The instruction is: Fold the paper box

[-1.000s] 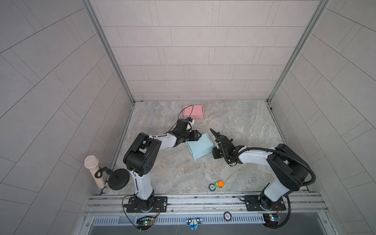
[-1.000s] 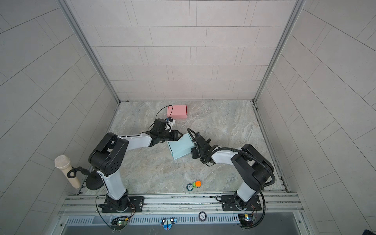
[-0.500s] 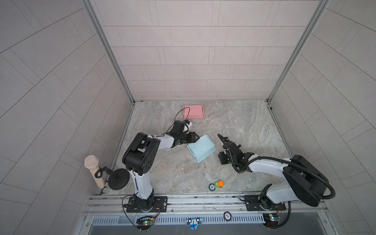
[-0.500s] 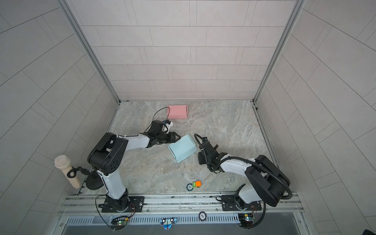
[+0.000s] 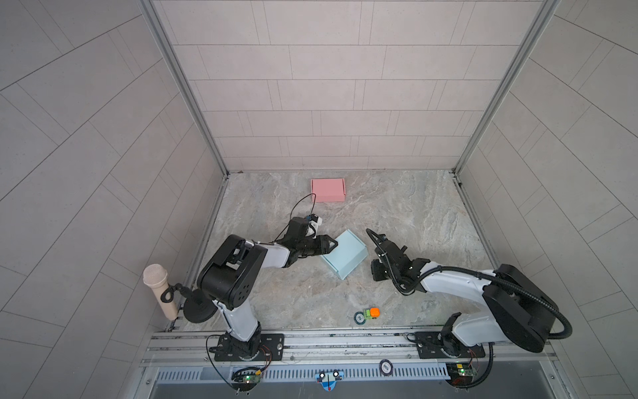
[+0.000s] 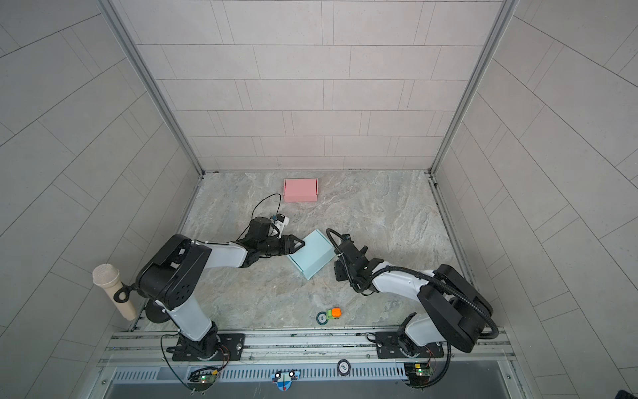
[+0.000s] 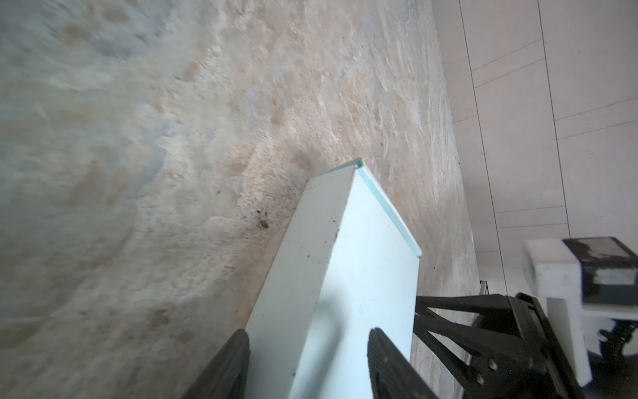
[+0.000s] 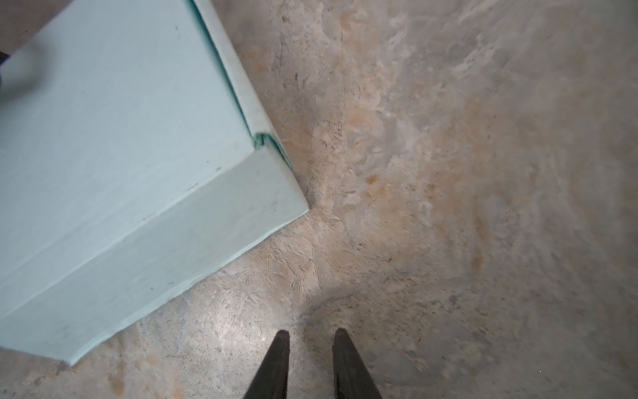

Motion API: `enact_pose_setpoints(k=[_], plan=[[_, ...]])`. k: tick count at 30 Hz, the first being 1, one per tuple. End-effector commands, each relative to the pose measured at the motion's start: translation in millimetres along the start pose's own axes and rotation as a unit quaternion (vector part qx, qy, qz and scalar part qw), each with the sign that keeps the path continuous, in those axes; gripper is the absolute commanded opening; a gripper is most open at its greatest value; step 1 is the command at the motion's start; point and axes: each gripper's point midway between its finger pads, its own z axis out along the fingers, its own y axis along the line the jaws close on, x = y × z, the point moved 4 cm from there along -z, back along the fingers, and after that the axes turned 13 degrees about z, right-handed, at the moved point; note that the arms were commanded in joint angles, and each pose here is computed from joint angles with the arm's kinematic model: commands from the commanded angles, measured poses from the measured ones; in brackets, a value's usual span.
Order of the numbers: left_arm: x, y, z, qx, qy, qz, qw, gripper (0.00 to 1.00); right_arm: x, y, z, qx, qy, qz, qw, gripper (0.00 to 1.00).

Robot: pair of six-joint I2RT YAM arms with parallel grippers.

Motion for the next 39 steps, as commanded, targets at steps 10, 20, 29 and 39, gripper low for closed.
enact_pose_setpoints(k=[10,20,29,39], plan=[[43,-51,7,0.019,0.014,0.038,0.999,0.6,1,-3,7,0.008,-0.004,0.004,1.0,0.23],[64,-49,-5,0.006,0.009,0.031,0.999,0.59,-4,11,15,-0.003,0.01,-0.009,1.0,0.22],[66,-48,-8,0.006,0.002,0.027,1.0,0.59,-7,46,23,-0.026,0.016,-0.032,0.999,0.2],[62,-49,-8,0.01,-0.004,0.024,1.0,0.59,-10,47,17,-0.01,0.008,-0.036,0.999,0.19]])
